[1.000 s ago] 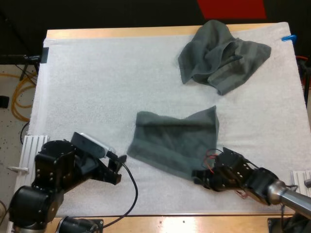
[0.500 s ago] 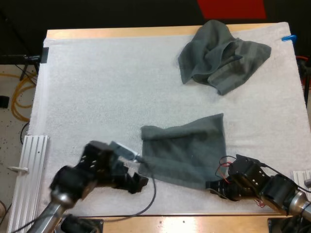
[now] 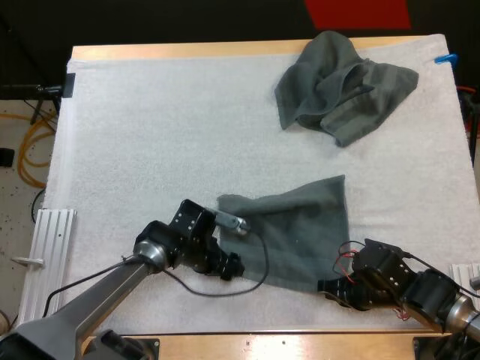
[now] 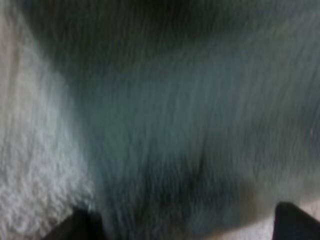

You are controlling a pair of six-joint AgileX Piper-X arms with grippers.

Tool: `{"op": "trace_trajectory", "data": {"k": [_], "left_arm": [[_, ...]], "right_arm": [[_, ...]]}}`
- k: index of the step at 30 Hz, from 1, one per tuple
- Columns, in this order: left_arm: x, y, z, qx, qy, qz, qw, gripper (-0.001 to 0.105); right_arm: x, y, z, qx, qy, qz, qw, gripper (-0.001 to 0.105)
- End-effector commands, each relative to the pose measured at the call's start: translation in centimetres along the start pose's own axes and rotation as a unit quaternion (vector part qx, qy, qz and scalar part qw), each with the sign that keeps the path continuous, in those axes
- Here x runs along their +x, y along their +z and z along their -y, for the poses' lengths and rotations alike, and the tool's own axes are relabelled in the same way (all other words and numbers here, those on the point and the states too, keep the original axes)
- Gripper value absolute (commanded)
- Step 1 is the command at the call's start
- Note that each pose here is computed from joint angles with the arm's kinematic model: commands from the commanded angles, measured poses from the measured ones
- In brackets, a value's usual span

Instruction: Pick towel from pile fold and stack

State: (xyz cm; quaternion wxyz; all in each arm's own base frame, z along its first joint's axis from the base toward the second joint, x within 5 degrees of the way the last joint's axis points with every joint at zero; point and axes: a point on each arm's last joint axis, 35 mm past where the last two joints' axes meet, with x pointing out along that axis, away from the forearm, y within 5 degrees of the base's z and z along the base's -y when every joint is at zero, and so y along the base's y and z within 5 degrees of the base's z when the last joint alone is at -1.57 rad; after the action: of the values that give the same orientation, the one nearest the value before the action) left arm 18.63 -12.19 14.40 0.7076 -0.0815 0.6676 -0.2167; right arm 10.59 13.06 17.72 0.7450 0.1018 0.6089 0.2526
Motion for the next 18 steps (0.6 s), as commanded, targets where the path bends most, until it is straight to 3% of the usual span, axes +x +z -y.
{"op": "trace_trajectory", "data": {"k": [1,5,7,10,14,18], "left_arm": [[0.7,0.1,0.1,-0.005,-0.018,-0.004,0.9998,0.065],[1.1,0.2,0.1,-0.012,-0.039,-0.016,0.9990,0.044],[1.1,0.2,0.1,-0.012,-0.039,-0.016,0.9990,0.021],[1.1,0.1,0.1,-0.014,-0.038,-0.021,0.9989,0.000],[-0.3,0.3,0.7,-0.003,-0.040,-0.015,0.9991,0.000],[-5.6,1.1,3.0,0.032,-0.070,0.051,0.9957,0.000]], "right_arm": [[-0.1,-0.1,0.1,-0.005,-0.002,-0.001,1.000,0.000],[-0.1,-0.1,0.1,-0.005,-0.002,-0.001,1.000,0.000],[-0.1,-0.1,0.1,-0.005,-0.002,-0.001,1.000,0.000],[-0.1,-0.1,0.1,-0.006,-0.002,-0.001,1.000,0.000],[-0.3,0.2,-0.2,-0.045,0.000,0.008,0.999,0.000],[-2.9,2.2,-2.1,-0.085,-0.027,0.083,0.993,0.000]]}}
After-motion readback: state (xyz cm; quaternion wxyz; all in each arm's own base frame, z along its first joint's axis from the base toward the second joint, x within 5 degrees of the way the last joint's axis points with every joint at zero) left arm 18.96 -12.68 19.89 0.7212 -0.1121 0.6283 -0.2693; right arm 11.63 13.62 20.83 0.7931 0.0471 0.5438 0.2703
